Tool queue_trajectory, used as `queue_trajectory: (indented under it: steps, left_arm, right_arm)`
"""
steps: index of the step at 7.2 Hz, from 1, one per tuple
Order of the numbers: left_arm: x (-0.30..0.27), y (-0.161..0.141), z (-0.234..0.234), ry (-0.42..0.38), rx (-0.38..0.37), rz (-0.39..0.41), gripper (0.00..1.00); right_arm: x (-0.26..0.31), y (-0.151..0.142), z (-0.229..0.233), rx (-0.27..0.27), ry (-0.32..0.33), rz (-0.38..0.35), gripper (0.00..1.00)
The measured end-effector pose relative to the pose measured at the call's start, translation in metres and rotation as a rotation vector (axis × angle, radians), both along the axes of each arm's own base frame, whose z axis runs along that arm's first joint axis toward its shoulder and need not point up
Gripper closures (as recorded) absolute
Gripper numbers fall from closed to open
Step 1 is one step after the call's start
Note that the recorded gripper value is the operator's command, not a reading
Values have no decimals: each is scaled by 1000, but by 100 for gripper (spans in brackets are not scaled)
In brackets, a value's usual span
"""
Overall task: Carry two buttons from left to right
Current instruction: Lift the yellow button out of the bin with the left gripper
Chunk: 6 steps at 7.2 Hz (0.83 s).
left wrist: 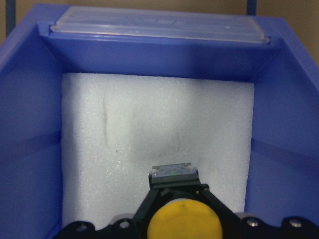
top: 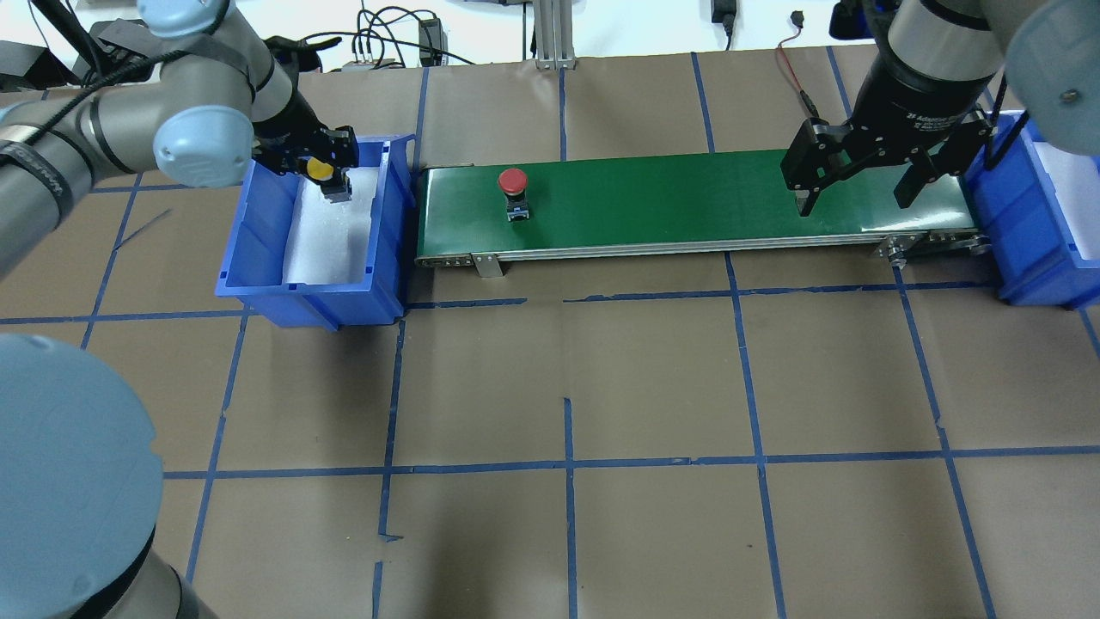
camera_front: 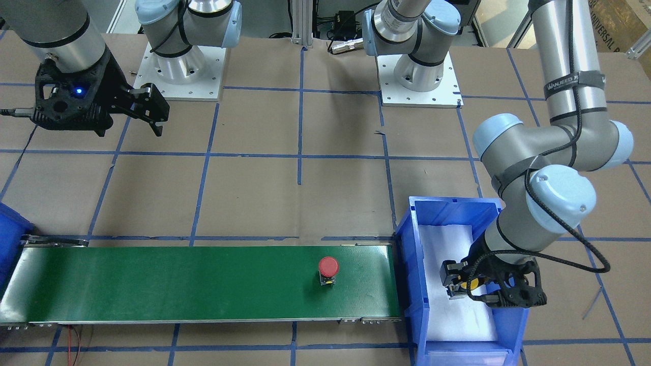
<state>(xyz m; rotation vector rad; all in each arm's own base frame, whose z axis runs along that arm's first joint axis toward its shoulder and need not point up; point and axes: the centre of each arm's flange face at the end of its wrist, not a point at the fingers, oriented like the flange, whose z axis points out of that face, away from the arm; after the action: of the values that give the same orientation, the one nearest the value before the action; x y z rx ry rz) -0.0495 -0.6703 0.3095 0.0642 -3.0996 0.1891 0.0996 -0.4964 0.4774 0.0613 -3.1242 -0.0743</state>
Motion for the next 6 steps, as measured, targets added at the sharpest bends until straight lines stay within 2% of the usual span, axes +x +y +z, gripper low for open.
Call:
queue_trajectory:
  steps: [2, 3, 5, 6]
  left_arm:
    - [-12, 56, 87, -24, 37, 2, 77]
    - [-28, 99, 131, -43, 86, -2, 77]
    - [-75, 165, 174, -53, 178, -34, 76]
    - [-90, 179, 178, -54, 198, -49, 75]
  right_arm:
    - [0, 1, 2, -4, 0, -2, 0]
    - [0, 1, 3, -6, 0, -2, 0]
    - [0, 1, 4, -10, 1, 0, 0]
    - [0, 0, 5, -18, 1, 0, 0]
